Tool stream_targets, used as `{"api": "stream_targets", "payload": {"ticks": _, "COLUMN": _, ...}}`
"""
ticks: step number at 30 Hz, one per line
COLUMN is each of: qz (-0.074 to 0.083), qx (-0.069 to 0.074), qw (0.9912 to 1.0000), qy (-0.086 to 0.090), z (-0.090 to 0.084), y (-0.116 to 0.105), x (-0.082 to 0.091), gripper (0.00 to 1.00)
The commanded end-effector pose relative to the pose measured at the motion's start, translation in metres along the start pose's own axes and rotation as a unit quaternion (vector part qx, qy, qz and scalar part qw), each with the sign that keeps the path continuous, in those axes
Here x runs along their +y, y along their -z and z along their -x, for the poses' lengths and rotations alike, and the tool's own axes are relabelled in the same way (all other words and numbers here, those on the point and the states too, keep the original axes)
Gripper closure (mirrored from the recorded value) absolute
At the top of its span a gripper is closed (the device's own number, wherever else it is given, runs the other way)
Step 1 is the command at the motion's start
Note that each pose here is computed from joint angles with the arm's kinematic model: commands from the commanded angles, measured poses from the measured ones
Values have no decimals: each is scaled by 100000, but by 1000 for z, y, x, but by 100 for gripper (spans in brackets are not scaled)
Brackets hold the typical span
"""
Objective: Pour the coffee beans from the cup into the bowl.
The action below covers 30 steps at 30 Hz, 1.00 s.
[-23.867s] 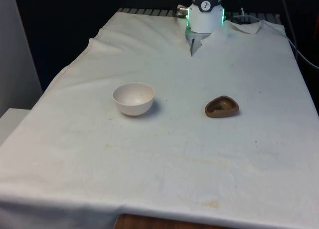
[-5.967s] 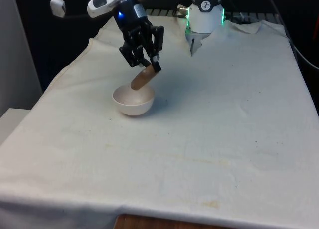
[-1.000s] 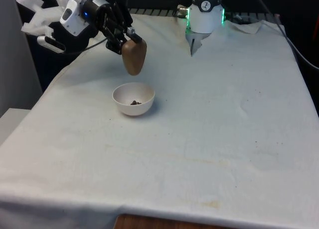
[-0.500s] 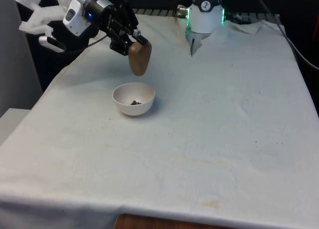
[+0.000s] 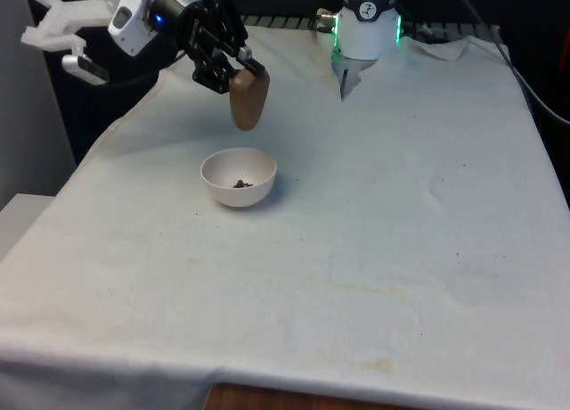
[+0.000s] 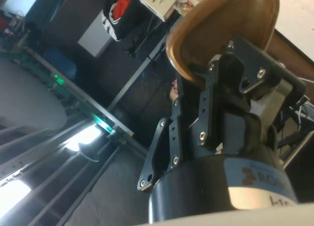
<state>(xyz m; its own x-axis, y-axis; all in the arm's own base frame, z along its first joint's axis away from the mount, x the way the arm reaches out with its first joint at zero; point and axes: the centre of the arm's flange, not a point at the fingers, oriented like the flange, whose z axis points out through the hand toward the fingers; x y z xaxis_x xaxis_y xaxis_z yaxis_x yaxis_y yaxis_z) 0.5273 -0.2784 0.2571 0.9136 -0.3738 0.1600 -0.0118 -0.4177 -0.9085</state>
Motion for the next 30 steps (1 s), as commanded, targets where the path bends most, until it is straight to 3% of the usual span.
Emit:
{"api": "stream_targets", "payload": {"ticks": 1, "qz": 821, "qx": -422, "qw": 99996, "qy": 25, "z": -1, "y": 1, "x": -2, "gripper": 98}}
{"api": "stream_targets", "payload": {"ticks": 5, "qz": 1318, "qx": -1090, "qw": 99983, "qy": 679, "z": -3, "y": 2, "x": -6, "gripper": 98}}
{"api": "stream_targets", "payload": {"ticks": 6, "qz": 534, "qx": -740, "qw": 99994, "qy": 604, "z": -2, "y": 1, "x": -3, "gripper": 98}}
{"api": "stream_targets", "payload": {"ticks": 7, "qz": 1533, "qx": -1376, "qw": 99974, "qy": 985, "z": -4, "y": 3, "x": -7, "gripper": 98}}
{"api": "stream_targets", "payload": {"ticks": 13, "qz": 2469, "qx": -2513, "qw": 99916, "qy": 2071, "z": -7, "y": 4, "x": -10, "gripper": 98}}
{"api": "stream_targets", "payload": {"ticks": 14, "qz": 1731, "qx": -2235, "qw": 99940, "qy": 2021, "z": -7, "y": 3, "x": -8, "gripper": 98}}
{"api": "stream_targets", "payload": {"ticks": 15, "qz": 2618, "qx": -2614, "qw": 99906, "qy": 2256, "z": -8, "y": 4, "x": -11, "gripper": 98}}
{"api": "stream_targets", "payload": {"ticks": 21, "qz": 3752, "qx": -3940, "qw": 99783, "qy": 3696, "z": -12, "y": 6, "x": -15, "gripper": 98}}
{"api": "stream_targets", "payload": {"ticks": 22, "qz": 2984, "qx": -3825, "qw": 99815, "qy": 3661, "z": -11, "y": 5, "x": -13, "gripper": 98}}
{"api": "stream_targets", "payload": {"ticks": 23, "qz": 3953, "qx": -4126, "qw": 99760, "qy": 3921, "z": -13, "y": 6, "x": -15, "gripper": 98}}
{"api": "stream_targets", "payload": {"ticks": 29, "qz": 4952, "qx": -5235, "qw": 99619, "qy": 4914, "z": -15, "y": 7, "x": -17, "gripper": 98}}
{"api": "stream_targets", "payload": {"ticks": 30, "qz": 4284, "qx": -5275, "qw": 99636, "qy": 5138, "z": -14, "y": 7, "x": -16, "gripper": 98}}
